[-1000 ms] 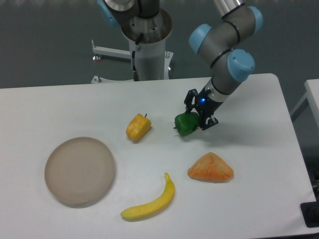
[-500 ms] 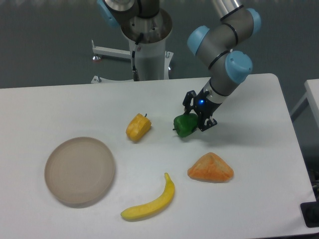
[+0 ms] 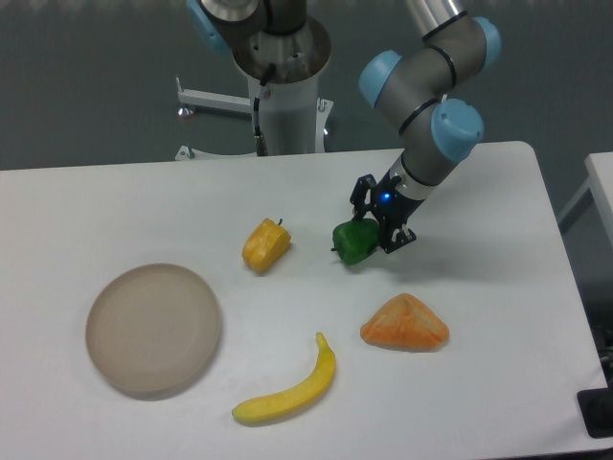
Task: Place the green pepper on the table
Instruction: 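Lower the green pepper onto the table beside the yellow pepper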
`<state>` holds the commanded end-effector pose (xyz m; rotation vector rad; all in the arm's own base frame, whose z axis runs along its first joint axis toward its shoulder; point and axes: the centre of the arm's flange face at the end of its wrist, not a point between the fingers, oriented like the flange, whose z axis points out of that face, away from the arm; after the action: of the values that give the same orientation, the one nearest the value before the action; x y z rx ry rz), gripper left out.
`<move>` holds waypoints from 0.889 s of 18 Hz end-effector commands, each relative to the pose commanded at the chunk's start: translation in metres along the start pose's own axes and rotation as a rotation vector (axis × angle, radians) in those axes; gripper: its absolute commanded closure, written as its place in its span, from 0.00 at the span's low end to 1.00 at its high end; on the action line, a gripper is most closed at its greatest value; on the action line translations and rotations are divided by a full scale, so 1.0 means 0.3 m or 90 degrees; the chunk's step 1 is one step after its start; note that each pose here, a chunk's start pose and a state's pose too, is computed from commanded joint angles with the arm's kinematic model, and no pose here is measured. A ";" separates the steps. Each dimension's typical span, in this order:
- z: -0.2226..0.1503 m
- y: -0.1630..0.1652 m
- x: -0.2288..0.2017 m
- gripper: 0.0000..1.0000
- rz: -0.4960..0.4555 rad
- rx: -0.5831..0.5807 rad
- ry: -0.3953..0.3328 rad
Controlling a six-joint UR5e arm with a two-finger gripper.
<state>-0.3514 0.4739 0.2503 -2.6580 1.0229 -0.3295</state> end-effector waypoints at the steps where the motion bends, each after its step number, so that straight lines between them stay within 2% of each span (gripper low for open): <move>1: 0.000 0.000 0.000 0.43 0.000 0.000 0.000; 5: 0.003 0.001 -0.001 0.36 -0.001 -0.001 0.001; 8: 0.003 0.001 -0.001 0.35 -0.001 -0.001 0.001; 14: -0.011 -0.008 -0.009 0.15 -0.007 -0.003 -0.005; 16: -0.012 -0.011 -0.010 0.11 -0.009 -0.003 -0.005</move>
<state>-0.3525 0.4777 0.2545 -2.6693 1.0046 -0.3191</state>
